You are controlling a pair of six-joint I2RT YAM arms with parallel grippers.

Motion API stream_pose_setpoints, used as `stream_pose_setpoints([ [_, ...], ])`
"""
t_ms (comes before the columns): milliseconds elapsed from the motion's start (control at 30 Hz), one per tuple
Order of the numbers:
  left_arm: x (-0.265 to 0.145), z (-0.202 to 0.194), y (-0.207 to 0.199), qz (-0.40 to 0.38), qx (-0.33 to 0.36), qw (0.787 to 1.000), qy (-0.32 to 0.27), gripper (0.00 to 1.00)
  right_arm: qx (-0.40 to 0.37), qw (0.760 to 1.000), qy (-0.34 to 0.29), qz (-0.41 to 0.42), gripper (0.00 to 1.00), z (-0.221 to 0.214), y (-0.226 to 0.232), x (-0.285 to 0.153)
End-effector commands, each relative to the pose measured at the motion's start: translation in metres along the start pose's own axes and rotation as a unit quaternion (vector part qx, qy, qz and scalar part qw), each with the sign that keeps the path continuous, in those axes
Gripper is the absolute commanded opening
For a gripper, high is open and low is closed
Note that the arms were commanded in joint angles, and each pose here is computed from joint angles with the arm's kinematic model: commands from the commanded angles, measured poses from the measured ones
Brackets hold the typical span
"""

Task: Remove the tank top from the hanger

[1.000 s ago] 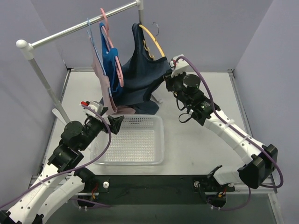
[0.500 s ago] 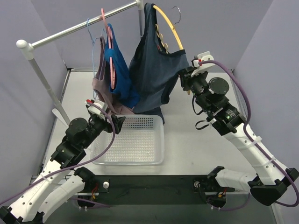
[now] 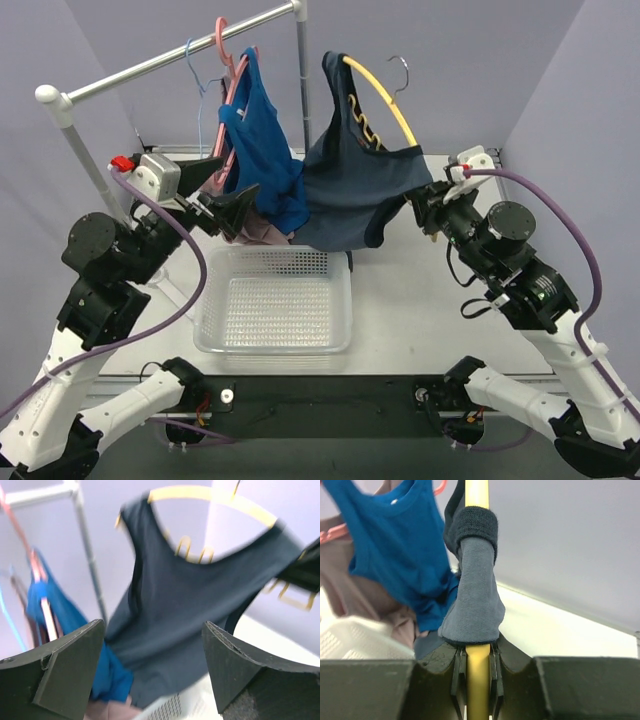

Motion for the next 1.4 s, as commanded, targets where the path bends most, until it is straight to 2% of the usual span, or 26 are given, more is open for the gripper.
stream_pose_setpoints([
  [0, 0.020, 0.028, -0.022, -0.091, -0.008, 0.995, -0.042, 0.88, 0.033, 0.996, -0.049, 0.069, 0.00, 0.009, 0.010, -0.021],
  [200, 0.064, 0.031, -0.041, -0.171, -0.042, 0.983, -0.053, 0.83, 0.039, 0.988, -0.036, 0.143, 0.00, -0.001, 0.026, -0.029],
  [500, 0.110, 0.007, -0.066, -0.193, -0.031, 0.980, -0.026, 0.82, 0.060, 0.979, -0.008, 0.196, 0.00, -0.004, 0.045, -0.020],
  [767, 0.125, 0.002, -0.068, -0.161, -0.041, 0.985, -0.041, 0.81, 0.056, 0.973, -0.003, 0.223, 0.00, 0.000, 0.057, -0.017],
  [1000, 0.132, -0.017, -0.063, -0.138, -0.030, 0.990, -0.020, 0.74, 0.051, 0.972, -0.008, 0.230, 0.00, 0.002, 0.058, -0.021],
  [1367, 0.139, -0.031, -0.054, -0.099, -0.026, 0.995, -0.005, 0.69, 0.053, 0.967, -0.015, 0.249, 0.00, 0.008, 0.061, -0.027],
])
Point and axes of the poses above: each gripper's point midway between its finger pads, its own x axis out along the fingers, its own y axis along the line the jaws close on, z = x × y, the point moved 8 cm from there along -x, back along the fingers, and after that the axes turned 11 degrees about -x, right-handed, at the moved point
